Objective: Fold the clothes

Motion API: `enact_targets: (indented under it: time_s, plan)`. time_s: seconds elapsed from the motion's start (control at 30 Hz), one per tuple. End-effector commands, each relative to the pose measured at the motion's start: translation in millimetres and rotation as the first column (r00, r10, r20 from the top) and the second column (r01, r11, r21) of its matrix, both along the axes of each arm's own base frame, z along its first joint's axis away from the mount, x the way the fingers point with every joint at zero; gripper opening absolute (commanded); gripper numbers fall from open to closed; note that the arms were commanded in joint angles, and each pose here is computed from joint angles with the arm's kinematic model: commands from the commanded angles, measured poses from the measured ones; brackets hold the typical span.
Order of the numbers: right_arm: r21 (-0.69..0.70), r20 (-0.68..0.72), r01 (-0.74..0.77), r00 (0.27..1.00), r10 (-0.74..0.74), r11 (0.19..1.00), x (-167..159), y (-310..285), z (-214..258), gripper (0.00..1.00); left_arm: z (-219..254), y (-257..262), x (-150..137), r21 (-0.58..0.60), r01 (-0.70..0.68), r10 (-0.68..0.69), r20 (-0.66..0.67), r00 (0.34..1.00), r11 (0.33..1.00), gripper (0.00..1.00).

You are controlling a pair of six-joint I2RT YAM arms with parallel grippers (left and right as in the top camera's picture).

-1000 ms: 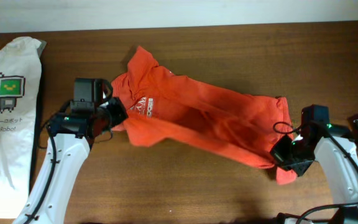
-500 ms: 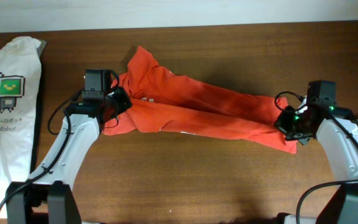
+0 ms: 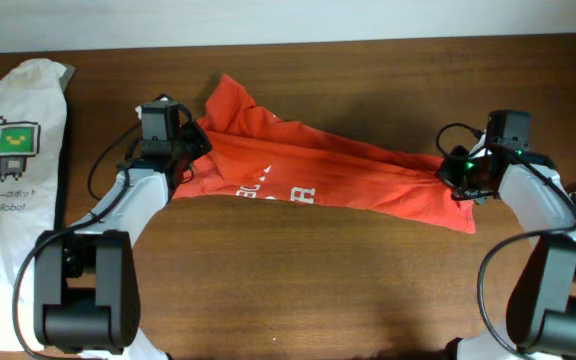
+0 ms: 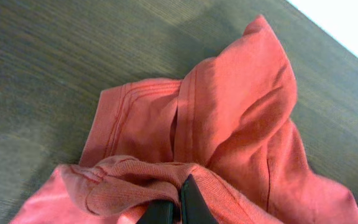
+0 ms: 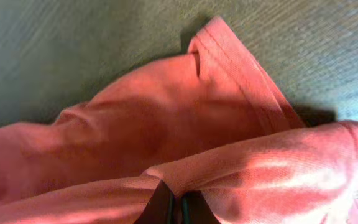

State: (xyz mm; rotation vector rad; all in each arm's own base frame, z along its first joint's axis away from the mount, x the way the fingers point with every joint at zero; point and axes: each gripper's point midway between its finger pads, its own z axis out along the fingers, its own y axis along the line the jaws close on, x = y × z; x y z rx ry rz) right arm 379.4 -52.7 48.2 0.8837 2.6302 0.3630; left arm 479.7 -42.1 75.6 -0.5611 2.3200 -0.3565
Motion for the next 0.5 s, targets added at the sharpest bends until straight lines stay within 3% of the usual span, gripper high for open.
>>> enact_targets:
  time_s: [0.0, 0.17, 0.27, 0.3, 0.33, 0.43, 0.47]
  plan:
    - [-0.046, 0.005, 0.014, 1.000, -0.014, 0.999, 12, -7, -9, 0.04, 7, 16, 14, 0.040, -0.037, 0.035, 0.055, 0.998, 0.999, 0.00]
    - [-0.053, 0.057, -0.025, 0.998, 0.028, 0.998, 28, 10, -7, 0.04, -20, 13, 22, 0.042, -0.034, 0.032, 0.046, 0.998, 0.999, 0.03]
    - [-0.052, 0.057, -0.024, 0.998, 0.027, 0.998, 28, 10, -7, 0.07, -43, 5, 25, 0.011, 0.002, -0.002, 0.025, 1.000, 1.000, 0.80]
    - [-0.053, 0.058, -0.023, 0.998, 0.026, 0.998, 29, 10, -7, 0.16, -45, 4, 25, 0.009, 0.006, -0.006, 0.023, 1.000, 1.000, 0.99]
    - [-0.053, 0.063, -0.021, 0.998, 0.025, 0.998, 30, 9, -6, 0.17, -41, 3, 28, 0.021, 0.024, -0.025, 0.040, 0.999, 0.999, 0.99]
    - [-0.073, 0.090, -0.047, 0.994, 0.054, 0.996, 44, 7, 18, 0.56, 3, -14, 51, 0.001, 0.123, -0.122, 0.109, 0.987, 0.992, 0.99]
    - [-0.090, 0.108, -0.068, 0.991, 0.077, 0.994, 54, 5, 41, 0.61, 27, -14, 58, 0.015, 0.134, -0.135, 0.124, 0.983, 0.991, 0.99]
